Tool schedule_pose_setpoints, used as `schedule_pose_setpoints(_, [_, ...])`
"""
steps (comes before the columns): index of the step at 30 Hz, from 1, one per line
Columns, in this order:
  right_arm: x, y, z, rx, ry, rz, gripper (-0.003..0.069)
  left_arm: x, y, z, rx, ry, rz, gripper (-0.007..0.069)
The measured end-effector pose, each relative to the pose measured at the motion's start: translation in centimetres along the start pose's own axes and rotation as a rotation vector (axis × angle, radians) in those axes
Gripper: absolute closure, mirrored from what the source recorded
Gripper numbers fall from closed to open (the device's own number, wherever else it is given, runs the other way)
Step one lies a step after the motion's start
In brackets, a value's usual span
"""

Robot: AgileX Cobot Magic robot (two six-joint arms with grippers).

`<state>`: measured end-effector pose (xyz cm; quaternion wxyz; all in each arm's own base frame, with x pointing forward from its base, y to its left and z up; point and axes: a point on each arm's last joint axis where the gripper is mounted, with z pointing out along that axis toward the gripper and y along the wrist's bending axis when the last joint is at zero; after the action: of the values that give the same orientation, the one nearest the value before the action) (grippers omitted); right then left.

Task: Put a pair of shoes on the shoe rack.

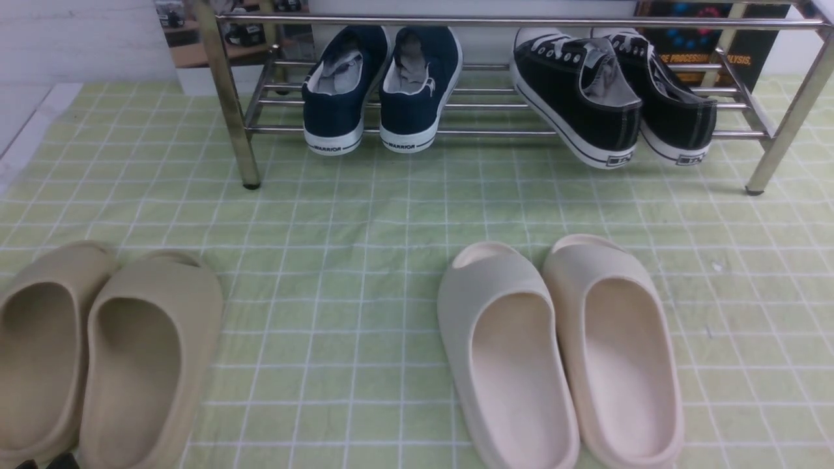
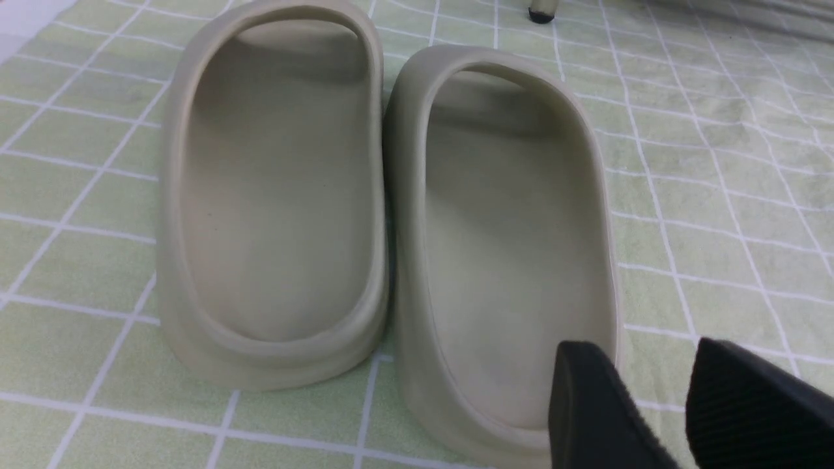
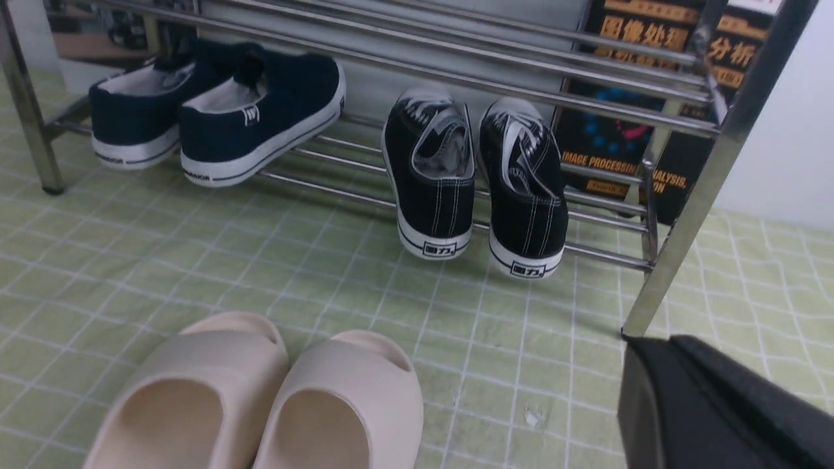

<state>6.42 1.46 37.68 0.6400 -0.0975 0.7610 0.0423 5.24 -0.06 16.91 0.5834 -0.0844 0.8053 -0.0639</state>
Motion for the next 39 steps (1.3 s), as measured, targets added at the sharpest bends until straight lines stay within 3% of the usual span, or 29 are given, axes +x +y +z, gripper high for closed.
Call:
schedule_pose_setpoints(16, [1.4, 0.2, -1.3, 0.007, -0.060, -0.001, 0.0662, 0.0, 0.0, 0.0, 0.000, 0.000, 0.000, 0.0386])
schedule_pose_setpoints(21, [5.6, 0.0, 0.7, 0.053, -0.108, 0.000, 0.0662, 0.0, 0.0, 0.0, 0.000, 0.000, 0.000, 0.0386])
schedule_pose_setpoints(29, [16.6, -0.7, 2.0, 0.271, -0.090, 0.046, 0.0662, 0.0, 0.0, 0.0, 0.000, 0.000, 0.000, 0.0386])
schedule_pose_setpoints(33, [19.1, -0.9, 2.1, 0.323, -0.022, 0.114, 0.0662, 0.0, 0.0, 0.0, 0.000, 0.000, 0.000, 0.0386])
schedule_pose_setpoints(39, [20.2, -0.8, 2.1, 0.322, 0.083, 0.169, 0.0662, 0.0, 0.0, 0.0, 0.000, 0.000, 0.000, 0.0386])
